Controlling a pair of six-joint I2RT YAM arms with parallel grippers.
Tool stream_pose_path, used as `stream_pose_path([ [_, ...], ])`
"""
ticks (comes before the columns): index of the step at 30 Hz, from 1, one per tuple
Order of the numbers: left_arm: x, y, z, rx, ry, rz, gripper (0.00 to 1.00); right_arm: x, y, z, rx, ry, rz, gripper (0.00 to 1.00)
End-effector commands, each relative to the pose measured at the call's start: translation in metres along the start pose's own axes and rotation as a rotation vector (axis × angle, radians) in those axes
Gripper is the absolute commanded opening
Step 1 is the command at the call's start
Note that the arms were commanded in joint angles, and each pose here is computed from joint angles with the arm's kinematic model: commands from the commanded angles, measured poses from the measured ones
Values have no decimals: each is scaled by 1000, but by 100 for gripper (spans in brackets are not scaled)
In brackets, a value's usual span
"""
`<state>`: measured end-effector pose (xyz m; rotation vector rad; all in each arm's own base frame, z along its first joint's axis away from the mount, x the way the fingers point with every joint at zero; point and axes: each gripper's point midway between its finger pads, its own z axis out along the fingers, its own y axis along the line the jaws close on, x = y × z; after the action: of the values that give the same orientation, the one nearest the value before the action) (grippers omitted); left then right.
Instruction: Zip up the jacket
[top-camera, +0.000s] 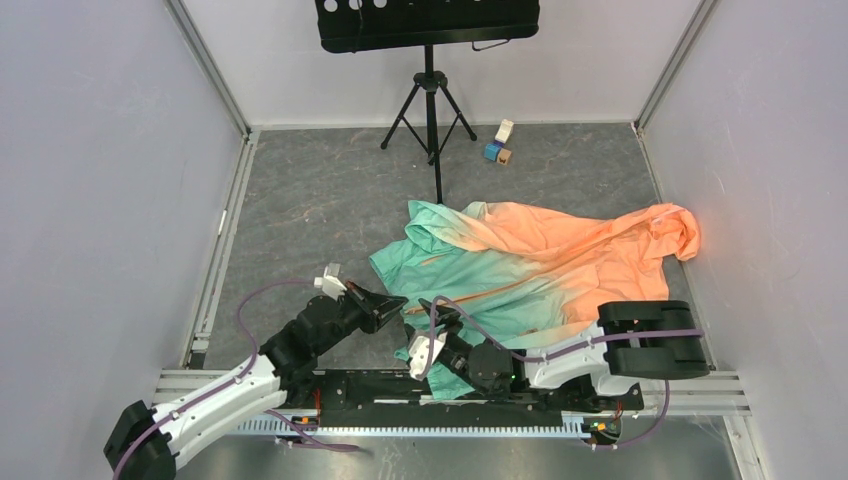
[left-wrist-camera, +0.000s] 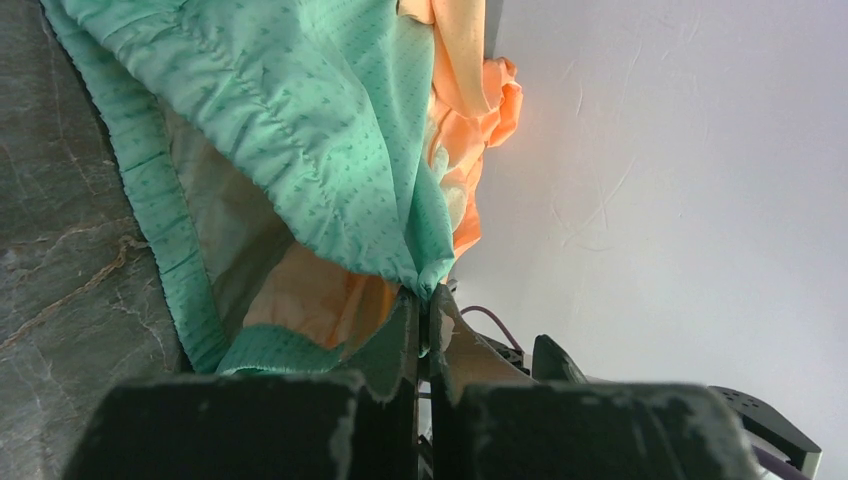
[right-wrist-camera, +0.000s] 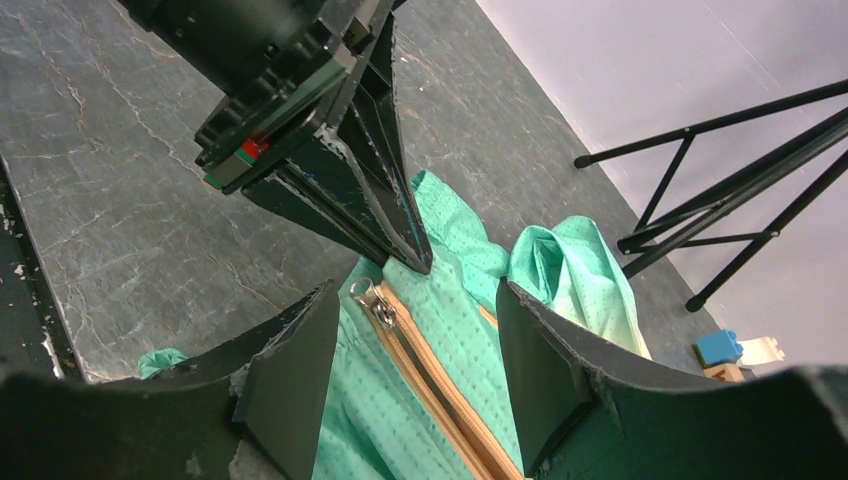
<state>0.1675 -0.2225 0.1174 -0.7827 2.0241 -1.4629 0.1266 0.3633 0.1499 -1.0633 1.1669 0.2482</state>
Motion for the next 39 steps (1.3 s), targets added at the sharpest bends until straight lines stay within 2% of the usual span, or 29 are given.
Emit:
stream_pose_path([
  [1, -3, -1, 0, -9, -17, -55, 2, -29, -2, 11, 29, -85, 43, 65],
  [6, -3, 0, -2, -12, -17, -109, 2, -19, -1, 13, 49, -68, -11, 72],
  [12, 0, -1, -2, -12, -1, -139, 2, -14, 4, 14, 30, -82, -65, 73],
  [30, 2, -2, -2, -24, 9, -159, 2, -7, 5, 33, 89, -68, -91, 78],
  [39, 2, -4, -2, -19, 10, -161, 2, 1, -5, 38, 181, 3, -82, 80],
])
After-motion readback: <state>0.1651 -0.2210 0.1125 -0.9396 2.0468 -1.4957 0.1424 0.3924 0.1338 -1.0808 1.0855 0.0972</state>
